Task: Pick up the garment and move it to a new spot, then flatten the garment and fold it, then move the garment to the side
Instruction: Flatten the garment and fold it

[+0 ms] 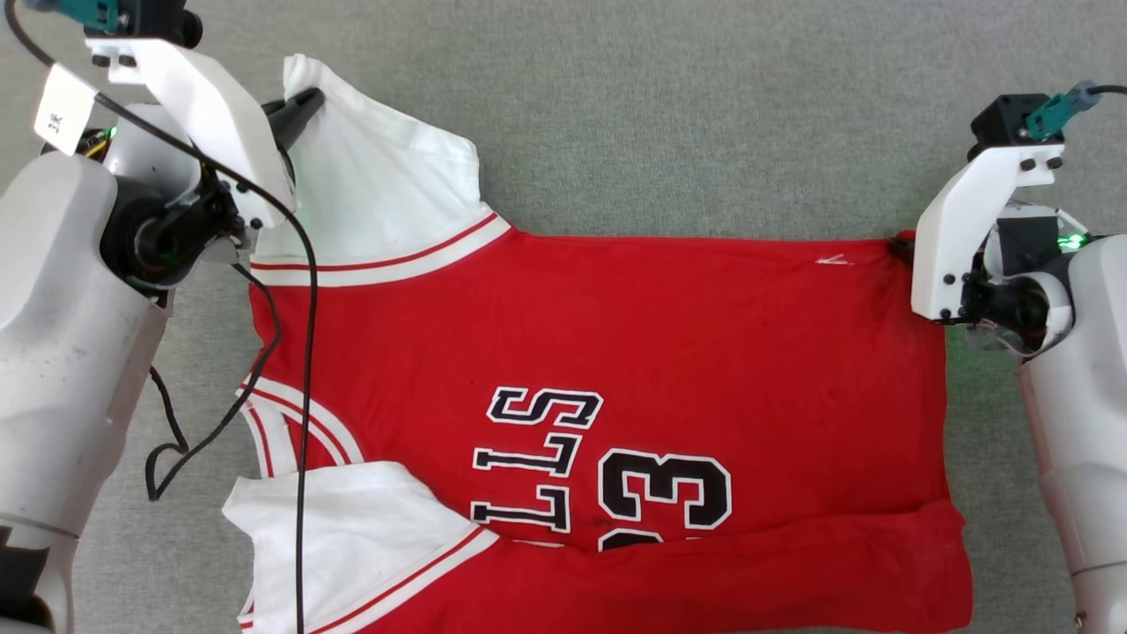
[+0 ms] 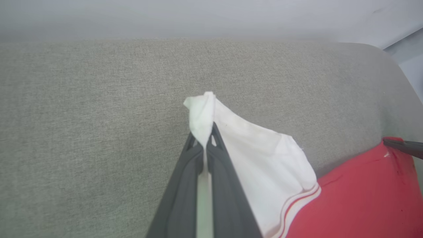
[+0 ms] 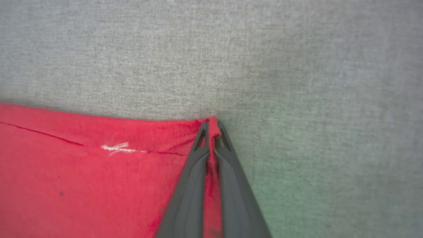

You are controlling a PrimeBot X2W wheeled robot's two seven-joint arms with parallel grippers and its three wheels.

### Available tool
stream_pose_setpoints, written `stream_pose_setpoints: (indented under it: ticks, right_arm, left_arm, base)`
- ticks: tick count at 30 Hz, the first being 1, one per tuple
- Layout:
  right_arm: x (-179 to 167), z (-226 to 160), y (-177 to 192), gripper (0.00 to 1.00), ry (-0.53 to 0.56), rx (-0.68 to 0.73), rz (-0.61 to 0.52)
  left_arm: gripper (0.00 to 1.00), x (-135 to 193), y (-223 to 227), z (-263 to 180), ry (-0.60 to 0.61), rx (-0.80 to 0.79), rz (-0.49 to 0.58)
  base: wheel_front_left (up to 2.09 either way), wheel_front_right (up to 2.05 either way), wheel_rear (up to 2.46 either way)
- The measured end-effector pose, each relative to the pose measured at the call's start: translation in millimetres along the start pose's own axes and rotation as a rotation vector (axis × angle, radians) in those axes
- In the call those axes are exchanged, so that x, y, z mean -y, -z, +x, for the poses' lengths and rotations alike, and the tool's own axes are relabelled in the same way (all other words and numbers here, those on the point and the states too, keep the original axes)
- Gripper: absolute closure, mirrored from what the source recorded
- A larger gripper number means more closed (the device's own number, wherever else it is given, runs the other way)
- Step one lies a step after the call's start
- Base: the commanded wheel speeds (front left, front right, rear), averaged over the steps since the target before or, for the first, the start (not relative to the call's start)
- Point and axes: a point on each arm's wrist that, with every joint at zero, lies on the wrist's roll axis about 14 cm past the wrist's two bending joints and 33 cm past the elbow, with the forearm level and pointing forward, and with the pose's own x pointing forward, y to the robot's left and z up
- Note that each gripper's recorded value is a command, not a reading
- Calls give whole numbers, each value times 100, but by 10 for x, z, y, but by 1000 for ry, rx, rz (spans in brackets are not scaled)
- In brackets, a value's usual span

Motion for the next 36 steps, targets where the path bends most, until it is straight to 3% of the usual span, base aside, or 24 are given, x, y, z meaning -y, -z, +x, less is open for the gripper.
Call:
stream_pose_setpoints:
  ticks: [13, 24, 36]
  right_arm:
    - [-91, -622, -388, 100, -34, 299, -7]
    - [-182, -876, 311, 100, -51, 284, 8]
    - [-111, -992, 1243, 100, -41, 203, 169]
  left_arm:
    - [100, -8, -200, -606, -14, 179, -26]
    - [100, 21, 635, -1216, -72, 103, -57]
    - [100, 156, 1942, -1792, -137, -121, -266]
  base:
    - [0, 0, 0]
    - [0, 0, 0]
    - [0, 0, 0]
